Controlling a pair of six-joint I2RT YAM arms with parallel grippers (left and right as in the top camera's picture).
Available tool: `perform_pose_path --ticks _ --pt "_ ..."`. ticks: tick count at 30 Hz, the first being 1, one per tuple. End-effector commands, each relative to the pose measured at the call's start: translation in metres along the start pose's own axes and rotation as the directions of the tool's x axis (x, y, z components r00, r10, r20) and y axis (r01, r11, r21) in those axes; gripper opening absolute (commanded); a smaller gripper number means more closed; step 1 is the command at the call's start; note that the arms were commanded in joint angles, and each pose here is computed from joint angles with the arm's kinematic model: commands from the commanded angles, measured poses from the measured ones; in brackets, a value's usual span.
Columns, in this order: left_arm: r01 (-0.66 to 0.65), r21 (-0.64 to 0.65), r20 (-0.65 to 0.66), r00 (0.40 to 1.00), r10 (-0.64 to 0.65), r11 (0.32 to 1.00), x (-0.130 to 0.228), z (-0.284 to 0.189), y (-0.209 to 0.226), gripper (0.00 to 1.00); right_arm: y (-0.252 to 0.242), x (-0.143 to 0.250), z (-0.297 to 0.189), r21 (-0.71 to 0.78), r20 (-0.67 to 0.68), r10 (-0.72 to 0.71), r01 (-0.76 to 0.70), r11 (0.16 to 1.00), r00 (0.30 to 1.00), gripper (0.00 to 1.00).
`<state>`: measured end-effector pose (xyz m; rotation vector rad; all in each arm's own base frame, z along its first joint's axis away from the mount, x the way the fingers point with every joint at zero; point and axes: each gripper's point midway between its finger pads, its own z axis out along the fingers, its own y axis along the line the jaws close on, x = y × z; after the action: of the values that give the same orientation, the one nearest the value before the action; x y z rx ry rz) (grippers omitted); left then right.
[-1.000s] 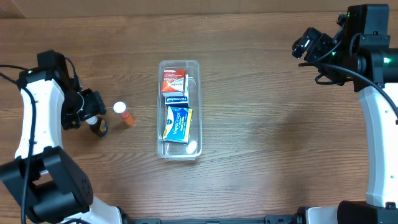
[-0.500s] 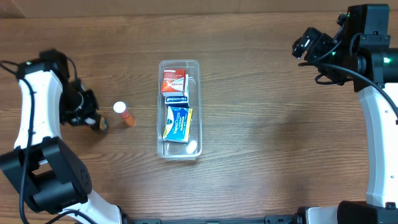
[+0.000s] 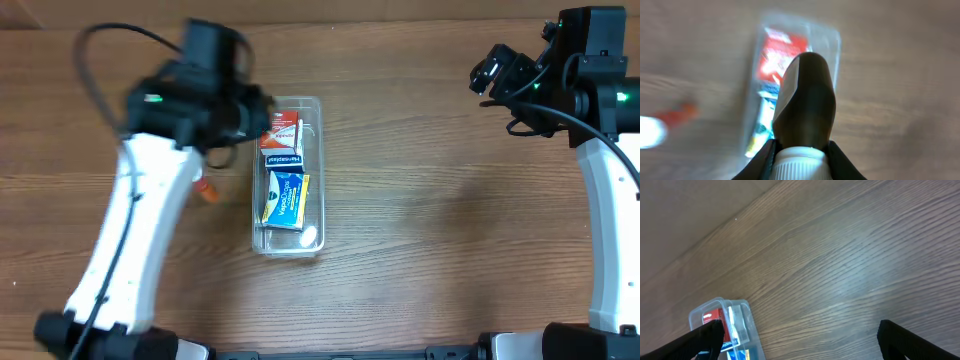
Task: Pack container
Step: 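Carry the syrup bottle right and drop it into the container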
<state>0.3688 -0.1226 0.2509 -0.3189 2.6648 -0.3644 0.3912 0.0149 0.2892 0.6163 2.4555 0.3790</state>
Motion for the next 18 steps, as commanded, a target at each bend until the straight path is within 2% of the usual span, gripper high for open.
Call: perform_pose_path --ticks 1,5,10,15,17,18 --pt "0.075 -0.021 -0.092 0.993 -0.076 0.997 0.035 0.053 -0.017 0.16 0.002 -0.003 -0.006 -0.010 0.021 0.002 -0.002 1.000 1.000 1.00" --pt "0.103 -0.063 -0.154 0.982 -0.111 0.993 0.052 0.101 -0.019 0.14 0.002 -0.003 -0.006 -0.010 0.021 0.002 -0.002 1.000 1.000 1.00" --pt "0.118 -0.100 -0.201 0.970 -0.136 0.988 0.064 0.147 -0.023 0.16 0.002 -0.003 -0.006 -0.010 0.021 0.002 -0.002 1.000 1.000 1.00" --pt "0.208 -0.108 -0.237 0.944 -0.228 0.972 0.072 0.170 -0.027 0.15 0.002 -0.003 -0.006 -0.010 0.021 0.002 -0.002 1.000 1.000 1.00" --pt "0.243 -0.115 -0.230 0.937 -0.263 0.963 0.072 0.170 -0.028 0.21 0.002 -0.003 -0.006 -0.010 0.021 0.002 -0.002 1.000 1.000 1.00" --pt "0.242 -0.109 -0.226 0.938 -0.261 0.964 0.070 0.171 -0.029 0.28 0.002 -0.003 -0.006 -0.010 0.021 0.002 -0.002 1.000 1.000 1.00"
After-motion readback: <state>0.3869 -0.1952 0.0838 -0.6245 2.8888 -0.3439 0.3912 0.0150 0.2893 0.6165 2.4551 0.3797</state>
